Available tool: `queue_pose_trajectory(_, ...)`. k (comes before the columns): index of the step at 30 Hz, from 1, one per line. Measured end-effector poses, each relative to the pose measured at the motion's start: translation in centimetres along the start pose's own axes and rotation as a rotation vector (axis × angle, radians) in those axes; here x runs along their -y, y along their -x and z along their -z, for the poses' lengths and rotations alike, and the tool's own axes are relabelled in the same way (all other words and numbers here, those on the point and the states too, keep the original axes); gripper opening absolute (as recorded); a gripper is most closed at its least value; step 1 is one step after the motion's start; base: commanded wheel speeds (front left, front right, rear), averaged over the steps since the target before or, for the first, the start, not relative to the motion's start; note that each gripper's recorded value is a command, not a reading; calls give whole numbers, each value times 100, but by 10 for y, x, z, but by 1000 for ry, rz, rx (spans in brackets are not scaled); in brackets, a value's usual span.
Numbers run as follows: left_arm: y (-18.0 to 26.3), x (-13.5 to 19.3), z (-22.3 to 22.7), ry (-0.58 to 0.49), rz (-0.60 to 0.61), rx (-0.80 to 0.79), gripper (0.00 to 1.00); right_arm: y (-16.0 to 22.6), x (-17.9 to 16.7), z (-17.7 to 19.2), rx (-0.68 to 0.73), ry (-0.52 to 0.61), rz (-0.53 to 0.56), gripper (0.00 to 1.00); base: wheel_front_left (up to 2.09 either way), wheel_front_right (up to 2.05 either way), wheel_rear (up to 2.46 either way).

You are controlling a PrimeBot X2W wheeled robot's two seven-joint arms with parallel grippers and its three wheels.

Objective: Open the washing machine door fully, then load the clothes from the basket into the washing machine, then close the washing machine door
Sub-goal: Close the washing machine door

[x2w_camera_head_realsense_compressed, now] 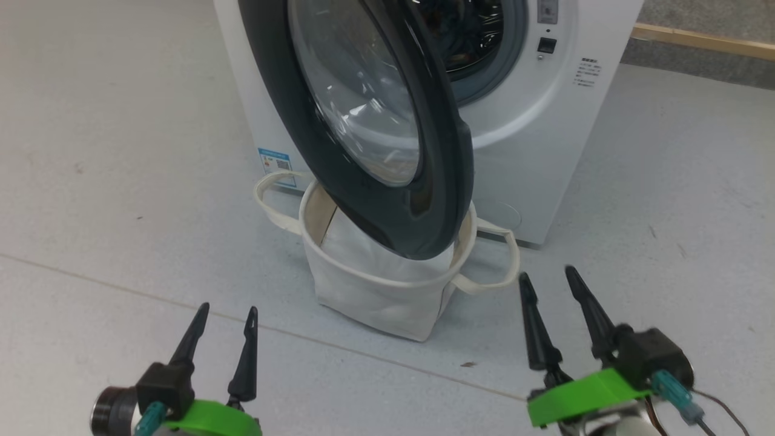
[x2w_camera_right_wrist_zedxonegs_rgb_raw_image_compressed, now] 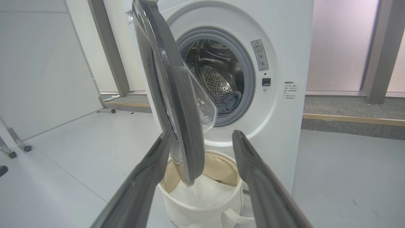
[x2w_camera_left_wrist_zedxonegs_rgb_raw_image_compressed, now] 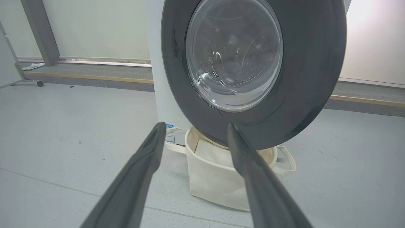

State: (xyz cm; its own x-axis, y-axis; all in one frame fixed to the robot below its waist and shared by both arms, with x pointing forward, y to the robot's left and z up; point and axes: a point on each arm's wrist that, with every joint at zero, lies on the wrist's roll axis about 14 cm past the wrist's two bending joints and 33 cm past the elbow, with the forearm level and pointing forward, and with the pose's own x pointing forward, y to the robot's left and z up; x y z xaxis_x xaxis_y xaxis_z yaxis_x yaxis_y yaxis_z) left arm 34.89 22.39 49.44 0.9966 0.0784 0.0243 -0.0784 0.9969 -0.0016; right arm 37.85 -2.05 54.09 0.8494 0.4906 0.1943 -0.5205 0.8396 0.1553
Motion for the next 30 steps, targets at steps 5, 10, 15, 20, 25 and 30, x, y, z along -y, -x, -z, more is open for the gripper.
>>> queue_pose_trajectory(5, 3, -2, 7, -9, -9, -25, 100, -28, -35, -27, 91, 8, -130, 100, 0, 0, 0)
queue_pose_trajectory(10, 4, -5, 14, -9, -15, -46, 100, -40, -78, -18, 70, 22, -280, 100, 0, 0, 0)
queue_pose_trajectory(15, -5, -7, 13, -14, -22, -46, 100, -48, -95, 20, -35, 55, -364, 0, 0, 0, 0)
queue_pose_trajectory(20, -14, -9, 15, -18, -26, -57, 100, -72, -76, 36, -78, 68, -338, 0, 0, 0, 0)
queue_pose_trajectory(25, -19, -11, 20, -9, -37, -71, 100, -100, -52, 49, -109, 101, -296, 0, 0, 0, 0)
queue_pose_trajectory(30, -17, -17, 25, -10, -57, -90, 100, -115, -44, 58, -120, 103, -278, 0, 0, 0, 0)
